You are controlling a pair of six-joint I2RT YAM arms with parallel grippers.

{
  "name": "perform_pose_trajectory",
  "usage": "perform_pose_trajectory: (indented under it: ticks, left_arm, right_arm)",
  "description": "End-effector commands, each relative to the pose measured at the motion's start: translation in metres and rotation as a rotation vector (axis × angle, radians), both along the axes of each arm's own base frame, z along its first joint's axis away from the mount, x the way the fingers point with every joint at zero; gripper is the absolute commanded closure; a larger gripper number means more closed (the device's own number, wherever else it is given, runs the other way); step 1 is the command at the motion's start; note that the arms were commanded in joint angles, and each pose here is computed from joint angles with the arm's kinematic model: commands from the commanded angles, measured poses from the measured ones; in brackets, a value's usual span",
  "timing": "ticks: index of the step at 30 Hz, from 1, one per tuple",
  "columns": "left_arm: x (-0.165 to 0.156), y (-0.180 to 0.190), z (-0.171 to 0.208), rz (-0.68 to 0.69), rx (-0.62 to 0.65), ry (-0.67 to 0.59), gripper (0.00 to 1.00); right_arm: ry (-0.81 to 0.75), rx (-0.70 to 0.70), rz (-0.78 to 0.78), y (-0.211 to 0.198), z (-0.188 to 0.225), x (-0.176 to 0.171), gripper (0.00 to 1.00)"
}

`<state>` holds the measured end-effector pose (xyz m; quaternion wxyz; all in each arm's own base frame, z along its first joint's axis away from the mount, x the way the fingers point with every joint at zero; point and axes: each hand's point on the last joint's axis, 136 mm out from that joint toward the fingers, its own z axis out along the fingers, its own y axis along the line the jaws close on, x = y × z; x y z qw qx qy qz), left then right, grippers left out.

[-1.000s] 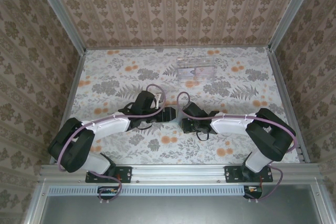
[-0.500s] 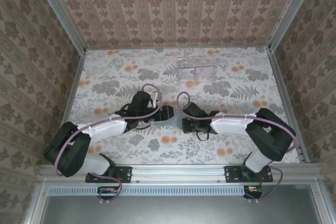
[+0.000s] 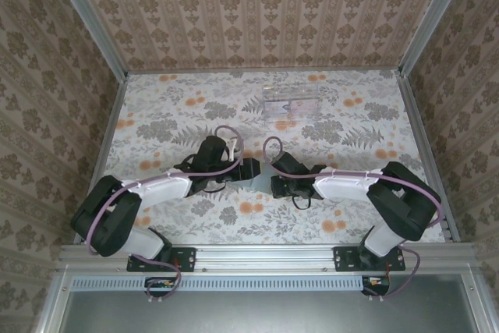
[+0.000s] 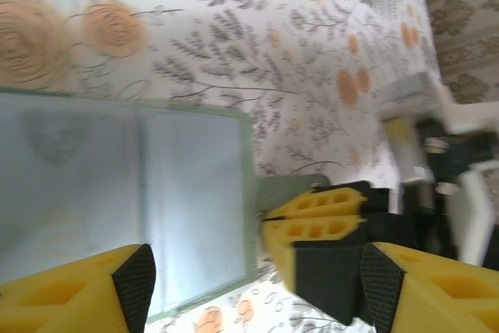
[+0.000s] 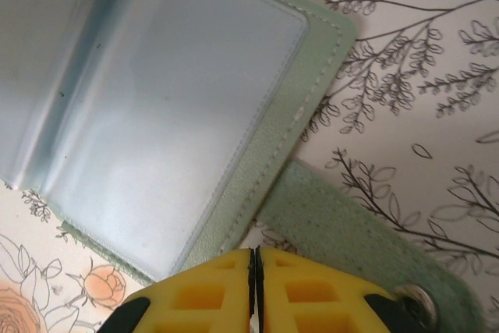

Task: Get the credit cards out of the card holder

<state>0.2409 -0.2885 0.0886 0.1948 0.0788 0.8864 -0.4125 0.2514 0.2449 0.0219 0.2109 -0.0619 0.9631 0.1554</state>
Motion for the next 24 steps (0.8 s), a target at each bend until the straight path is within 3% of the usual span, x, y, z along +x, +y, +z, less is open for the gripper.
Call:
perform_pose_trajectory:
  ticks: [1, 16, 24]
  left_arm:
    - [0.009, 0.021, -0.015, 0.046, 0.077, 0.014, 0.26]
    - [0.016, 0.025, -0.048, 0.040, 0.112, 0.081, 0.28]
    - [0.016, 0.032, -0.046, 0.064, 0.146, 0.066, 0.28]
  right_arm:
    - [-0.028, -0.039, -0.015, -0.016, 0.010, 0.002, 0.86]
    - [-0.001, -0.034, 0.005, -0.005, 0.000, 0.010, 0.86]
    - [0.016, -0.031, -0.005, -0.007, -0.008, 0.007, 0.86]
